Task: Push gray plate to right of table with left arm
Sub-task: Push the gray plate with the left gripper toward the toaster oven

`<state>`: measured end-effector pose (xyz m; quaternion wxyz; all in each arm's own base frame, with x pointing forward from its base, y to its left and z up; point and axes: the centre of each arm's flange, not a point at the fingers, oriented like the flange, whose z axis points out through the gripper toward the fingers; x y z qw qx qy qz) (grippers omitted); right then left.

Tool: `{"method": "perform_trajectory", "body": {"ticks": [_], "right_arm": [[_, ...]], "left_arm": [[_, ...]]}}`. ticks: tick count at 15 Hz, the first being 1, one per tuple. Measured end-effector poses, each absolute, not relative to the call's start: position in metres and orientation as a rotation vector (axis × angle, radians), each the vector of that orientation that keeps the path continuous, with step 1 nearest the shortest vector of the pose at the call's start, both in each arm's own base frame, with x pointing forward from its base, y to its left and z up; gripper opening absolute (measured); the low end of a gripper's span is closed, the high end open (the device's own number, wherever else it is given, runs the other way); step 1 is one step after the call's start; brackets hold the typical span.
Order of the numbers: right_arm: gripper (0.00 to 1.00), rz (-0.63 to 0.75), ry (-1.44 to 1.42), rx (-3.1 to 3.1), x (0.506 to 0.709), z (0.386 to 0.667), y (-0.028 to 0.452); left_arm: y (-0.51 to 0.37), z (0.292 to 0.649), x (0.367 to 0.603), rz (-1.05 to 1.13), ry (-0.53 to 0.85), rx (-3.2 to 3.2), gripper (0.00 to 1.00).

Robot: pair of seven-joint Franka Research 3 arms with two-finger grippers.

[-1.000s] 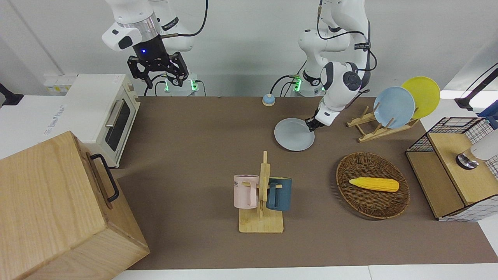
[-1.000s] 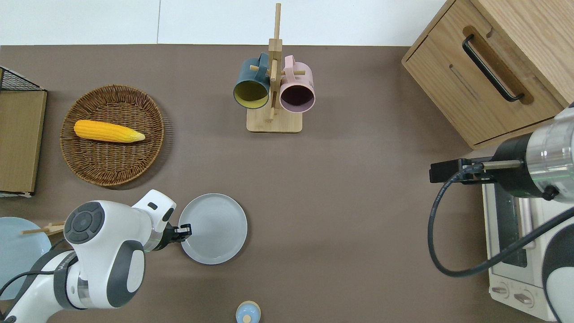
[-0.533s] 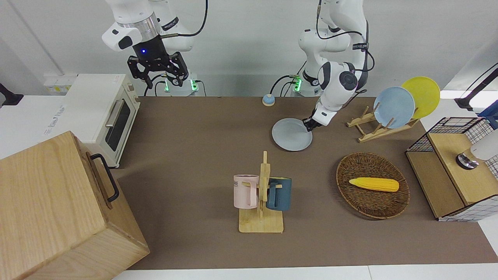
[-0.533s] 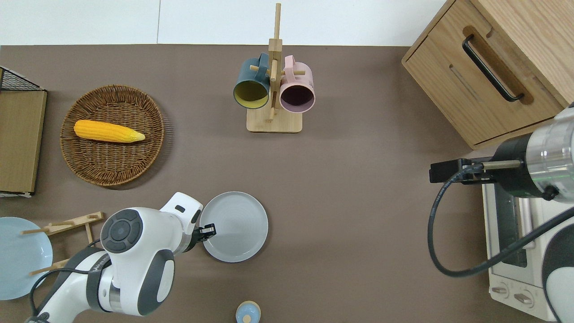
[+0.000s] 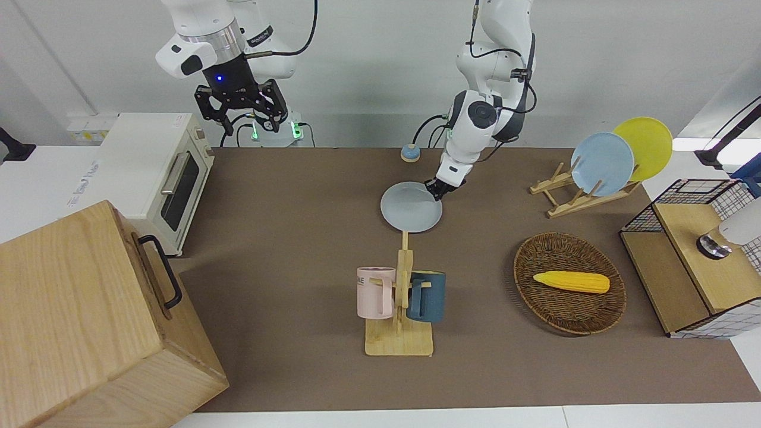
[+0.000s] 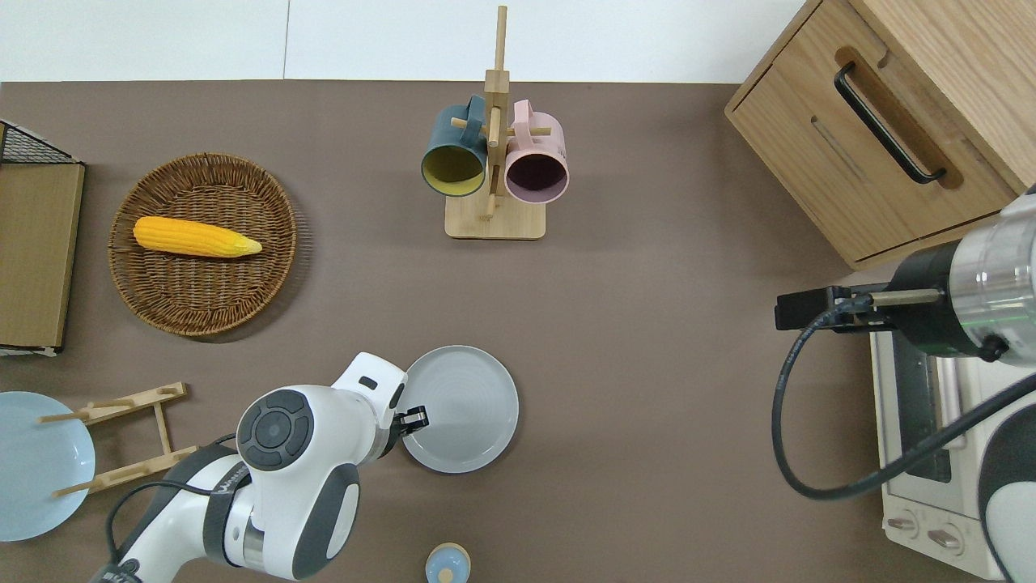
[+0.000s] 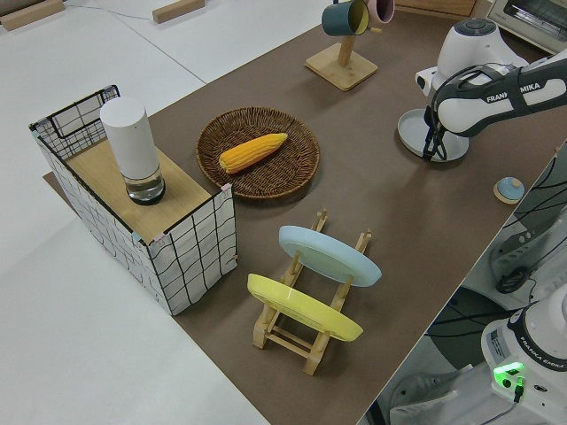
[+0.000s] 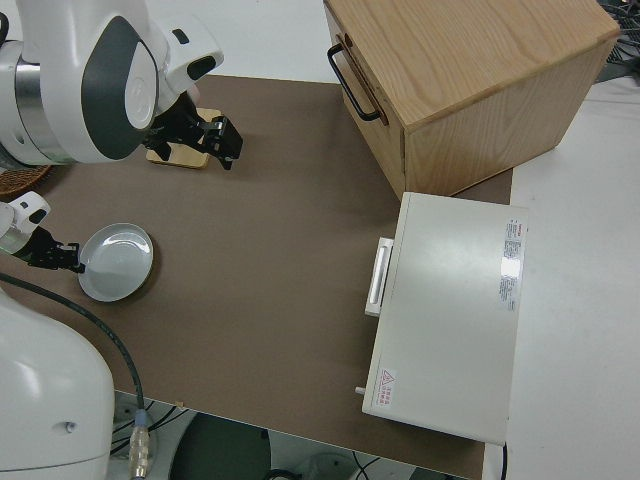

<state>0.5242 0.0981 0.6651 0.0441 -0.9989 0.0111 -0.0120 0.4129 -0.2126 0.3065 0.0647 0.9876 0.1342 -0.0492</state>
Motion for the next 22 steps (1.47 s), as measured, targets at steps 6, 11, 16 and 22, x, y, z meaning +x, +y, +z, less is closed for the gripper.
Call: {"method": "perform_trajectory", "body": {"ticks": [6, 11, 16, 22], "right_arm": [[1.0, -0.037, 0.034, -3.053, 0.524, 0.665, 0.098], [1.0, -0.037, 0.034, -3.053, 0.524, 0.665, 0.098], [1.0, -0.037, 0.034, -3.053, 0.524, 0.665, 0.098], [1.0, -0.037, 0.034, -3.053, 0.524, 0.665, 0.098]], "left_arm": [[-0.251, 0.306, 0.402, -0.091, 0.442, 2.961, 0.03], [-0.299, 0.307, 0.388, -0.053, 0.482, 2.923, 0.03], [-0.329, 0.304, 0.381, -0.033, 0.508, 2.885, 0.03], [-0.374, 0.304, 0.371, -0.045, 0.533, 2.859, 0.03]]}}
